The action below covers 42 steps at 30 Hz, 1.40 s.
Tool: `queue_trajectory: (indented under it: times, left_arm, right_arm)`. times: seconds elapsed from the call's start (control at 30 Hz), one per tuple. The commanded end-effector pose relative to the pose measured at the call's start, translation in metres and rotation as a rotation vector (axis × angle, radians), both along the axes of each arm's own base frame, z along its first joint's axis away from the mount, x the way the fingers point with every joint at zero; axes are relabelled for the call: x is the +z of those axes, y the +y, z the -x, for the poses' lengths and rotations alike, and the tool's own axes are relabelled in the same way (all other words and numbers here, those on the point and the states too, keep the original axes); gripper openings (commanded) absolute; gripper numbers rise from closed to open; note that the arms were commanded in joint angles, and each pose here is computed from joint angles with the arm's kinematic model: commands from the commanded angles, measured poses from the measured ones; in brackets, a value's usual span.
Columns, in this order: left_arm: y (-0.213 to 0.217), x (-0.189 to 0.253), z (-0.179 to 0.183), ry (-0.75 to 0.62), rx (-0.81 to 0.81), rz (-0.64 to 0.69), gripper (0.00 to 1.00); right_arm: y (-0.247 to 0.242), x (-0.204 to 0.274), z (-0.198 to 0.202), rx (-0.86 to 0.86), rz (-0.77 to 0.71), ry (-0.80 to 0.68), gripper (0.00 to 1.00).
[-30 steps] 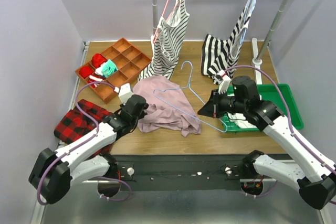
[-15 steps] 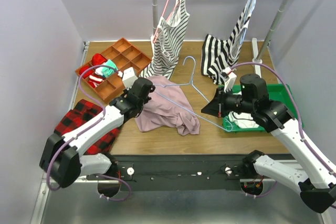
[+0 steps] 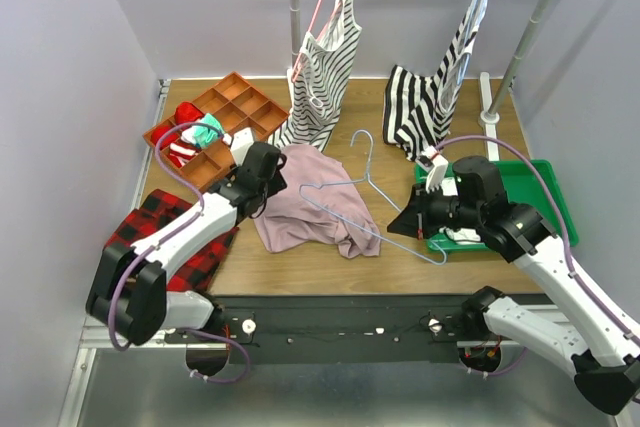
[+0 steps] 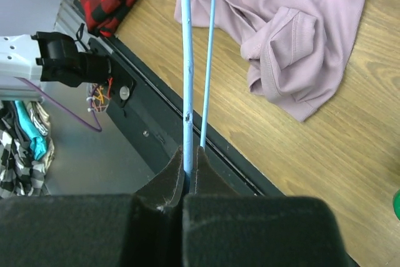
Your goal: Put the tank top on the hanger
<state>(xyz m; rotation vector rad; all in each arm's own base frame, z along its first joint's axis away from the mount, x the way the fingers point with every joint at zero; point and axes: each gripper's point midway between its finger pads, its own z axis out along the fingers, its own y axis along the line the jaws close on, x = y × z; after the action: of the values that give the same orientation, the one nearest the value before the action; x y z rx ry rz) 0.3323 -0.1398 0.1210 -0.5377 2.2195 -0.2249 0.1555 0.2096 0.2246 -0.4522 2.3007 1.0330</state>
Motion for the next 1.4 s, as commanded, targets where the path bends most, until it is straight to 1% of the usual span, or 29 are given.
queue_trajectory:
  times: [0.0, 0.1, 0.17, 0.2, 0.23, 0.33, 0.57, 0.7, 0.83, 0.9, 1.17, 1.37]
  left_arm:
    - [0.011, -0.003, 0.022, -0.010, -0.080, -0.050, 0.61]
    - [0.013, -0.008, 0.041, -0.005, -0.126, -0.053, 0.61]
    - [0.015, -0.017, 0.056, 0.000, -0.148, -0.051, 0.59]
    - [0.014, -0.022, 0.062, 0.006, -0.161, -0.053, 0.54]
    - [0.016, -0.028, 0.069, 0.006, -0.169, -0.057, 0.52]
    - [0.014, -0.037, 0.078, 0.006, -0.207, -0.059, 0.48]
    - [-0.003, -0.053, 0.085, 0.047, -0.305, -0.068, 0.46]
    - [-0.011, -0.058, 0.082, 0.055, -0.329, -0.056, 0.45]
    - [-0.017, -0.061, 0.071, 0.059, -0.324, -0.072, 0.50]
    - [-0.017, -0.059, 0.064, 0.045, -0.303, -0.075, 0.56]
    - [-0.025, -0.040, 0.036, -0.002, -0.245, -0.074, 0.56]
    - [-0.030, -0.033, 0.026, -0.017, -0.237, -0.072, 0.56]
  right_arm:
    - [0.003, 0.002, 0.013, 0.053, -0.037, -0.007, 0.01]
    - [0.003, -0.007, 0.018, 0.071, -0.032, 0.014, 0.01]
    - [-0.003, -0.014, 0.013, 0.031, 0.006, 0.010, 0.01]
    - [-0.004, -0.013, 0.011, 0.017, 0.012, 0.007, 0.01]
    - [-0.006, -0.015, 0.007, -0.003, 0.026, 0.004, 0.01]
    - [-0.006, -0.011, 0.004, -0.014, 0.019, -0.010, 0.01]
    - [0.000, -0.010, 0.007, 0.024, 0.005, 0.011, 0.01]
    - [0.002, -0.005, 0.009, 0.042, -0.007, 0.011, 0.01]
    - [0.007, 0.001, 0.015, 0.087, -0.027, 0.024, 0.01]
    - [0.009, -0.002, 0.018, 0.110, -0.024, 0.045, 0.01]
    - [0.013, -0.018, 0.016, 0.112, 0.002, 0.068, 0.01]
    - [0.013, -0.019, -0.001, 0.047, 0.015, 0.033, 0.01]
